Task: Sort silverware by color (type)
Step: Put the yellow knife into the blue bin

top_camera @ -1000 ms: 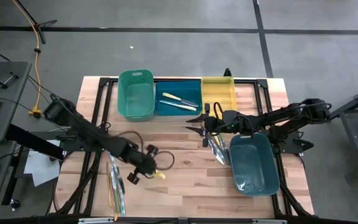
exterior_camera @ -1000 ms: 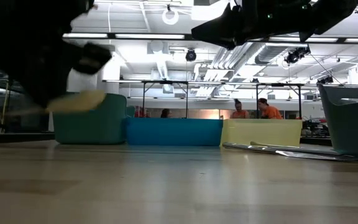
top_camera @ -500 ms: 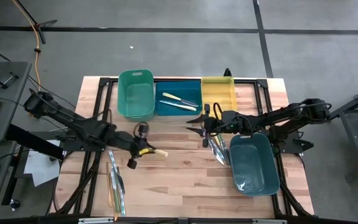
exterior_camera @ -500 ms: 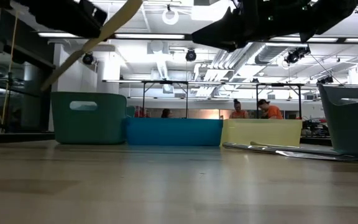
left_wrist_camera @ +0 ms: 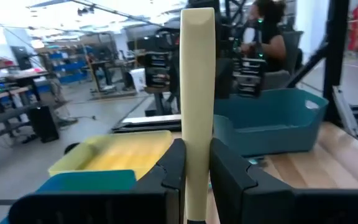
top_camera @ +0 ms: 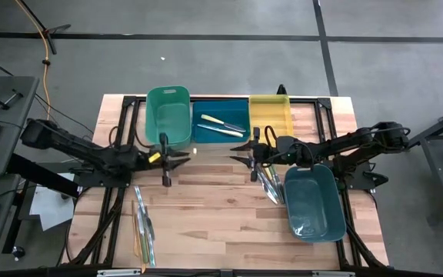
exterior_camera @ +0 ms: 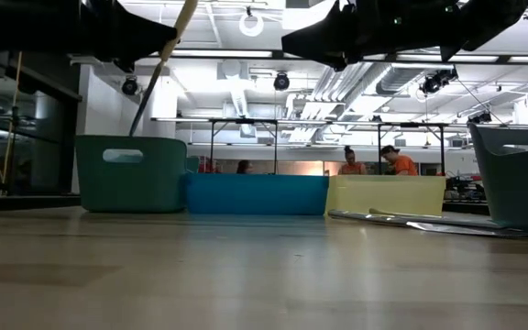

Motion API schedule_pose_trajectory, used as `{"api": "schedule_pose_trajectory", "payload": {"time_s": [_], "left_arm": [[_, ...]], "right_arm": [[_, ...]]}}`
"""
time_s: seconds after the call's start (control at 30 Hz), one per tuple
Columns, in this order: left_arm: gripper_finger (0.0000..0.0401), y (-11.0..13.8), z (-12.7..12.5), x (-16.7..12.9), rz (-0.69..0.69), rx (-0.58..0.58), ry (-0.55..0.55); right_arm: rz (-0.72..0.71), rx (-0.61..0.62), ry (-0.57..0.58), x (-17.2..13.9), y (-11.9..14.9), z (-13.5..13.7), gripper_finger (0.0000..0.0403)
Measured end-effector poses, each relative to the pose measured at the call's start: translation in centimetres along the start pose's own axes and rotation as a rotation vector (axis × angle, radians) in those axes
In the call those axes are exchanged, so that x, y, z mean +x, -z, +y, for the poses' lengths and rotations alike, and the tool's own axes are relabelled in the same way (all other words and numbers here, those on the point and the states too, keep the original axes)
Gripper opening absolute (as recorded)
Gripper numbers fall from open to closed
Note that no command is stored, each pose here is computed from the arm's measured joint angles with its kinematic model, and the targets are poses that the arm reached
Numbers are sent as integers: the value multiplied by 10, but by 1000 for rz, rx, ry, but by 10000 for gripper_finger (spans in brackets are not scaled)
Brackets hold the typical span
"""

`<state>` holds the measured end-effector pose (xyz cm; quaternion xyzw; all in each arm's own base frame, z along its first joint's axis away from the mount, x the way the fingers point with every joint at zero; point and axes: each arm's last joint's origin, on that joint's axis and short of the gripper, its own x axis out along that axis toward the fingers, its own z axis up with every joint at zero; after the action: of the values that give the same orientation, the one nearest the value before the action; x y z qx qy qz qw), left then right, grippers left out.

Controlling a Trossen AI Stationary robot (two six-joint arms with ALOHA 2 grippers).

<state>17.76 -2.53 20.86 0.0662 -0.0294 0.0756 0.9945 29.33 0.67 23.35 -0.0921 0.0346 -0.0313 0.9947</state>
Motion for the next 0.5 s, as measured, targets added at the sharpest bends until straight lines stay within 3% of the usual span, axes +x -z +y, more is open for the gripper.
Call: {"api": "schedule_pose_trajectory", "payload": {"time_s": [0.5], "left_arm": [[38, 1, 2, 1, 4, -8, -14]], "right_arm": [[-15, 2, 3, 0, -1, 0, 106]]}}
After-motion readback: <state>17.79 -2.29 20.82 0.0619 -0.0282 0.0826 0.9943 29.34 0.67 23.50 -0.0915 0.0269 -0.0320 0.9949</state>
